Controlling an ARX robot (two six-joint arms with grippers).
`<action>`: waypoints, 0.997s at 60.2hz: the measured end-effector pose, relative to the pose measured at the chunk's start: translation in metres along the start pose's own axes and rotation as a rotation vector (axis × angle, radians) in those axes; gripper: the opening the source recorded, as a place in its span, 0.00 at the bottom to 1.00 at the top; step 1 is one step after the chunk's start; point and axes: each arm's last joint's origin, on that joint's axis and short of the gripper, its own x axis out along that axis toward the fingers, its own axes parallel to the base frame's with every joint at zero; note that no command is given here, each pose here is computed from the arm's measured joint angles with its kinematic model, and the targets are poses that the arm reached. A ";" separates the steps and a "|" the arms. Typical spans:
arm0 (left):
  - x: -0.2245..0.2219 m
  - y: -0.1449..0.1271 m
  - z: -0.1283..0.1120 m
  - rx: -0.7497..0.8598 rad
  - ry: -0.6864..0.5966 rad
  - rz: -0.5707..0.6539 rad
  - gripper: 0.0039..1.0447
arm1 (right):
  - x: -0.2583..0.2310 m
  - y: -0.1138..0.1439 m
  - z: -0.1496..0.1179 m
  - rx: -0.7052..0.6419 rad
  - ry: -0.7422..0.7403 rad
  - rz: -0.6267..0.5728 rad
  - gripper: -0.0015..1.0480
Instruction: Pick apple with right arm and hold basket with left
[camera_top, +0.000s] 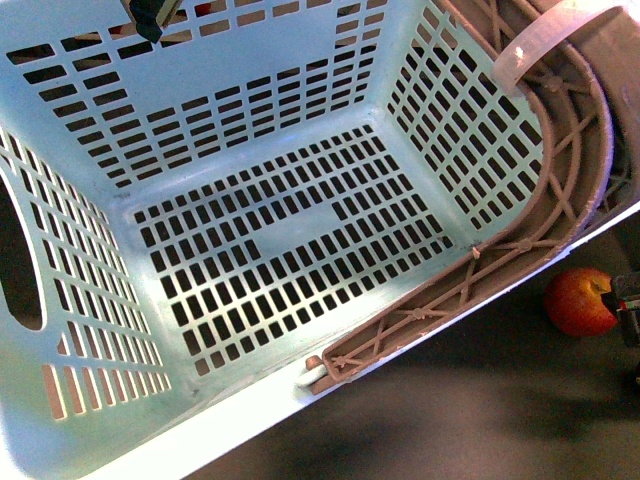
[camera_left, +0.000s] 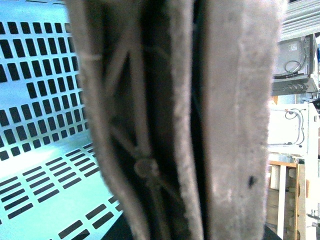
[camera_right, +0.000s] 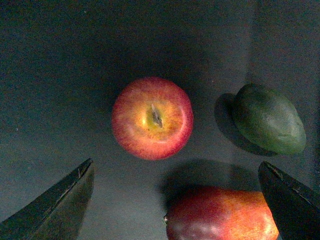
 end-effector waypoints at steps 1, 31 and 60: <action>0.000 0.000 0.000 0.000 0.000 0.000 0.14 | 0.001 0.001 0.000 -0.001 0.003 0.001 0.92; 0.000 0.000 0.000 0.000 0.000 0.000 0.14 | 0.042 0.013 0.004 -0.009 0.066 0.009 0.92; 0.000 0.000 0.000 0.000 -0.001 0.000 0.14 | 0.074 0.013 0.010 -0.008 0.125 -0.007 0.92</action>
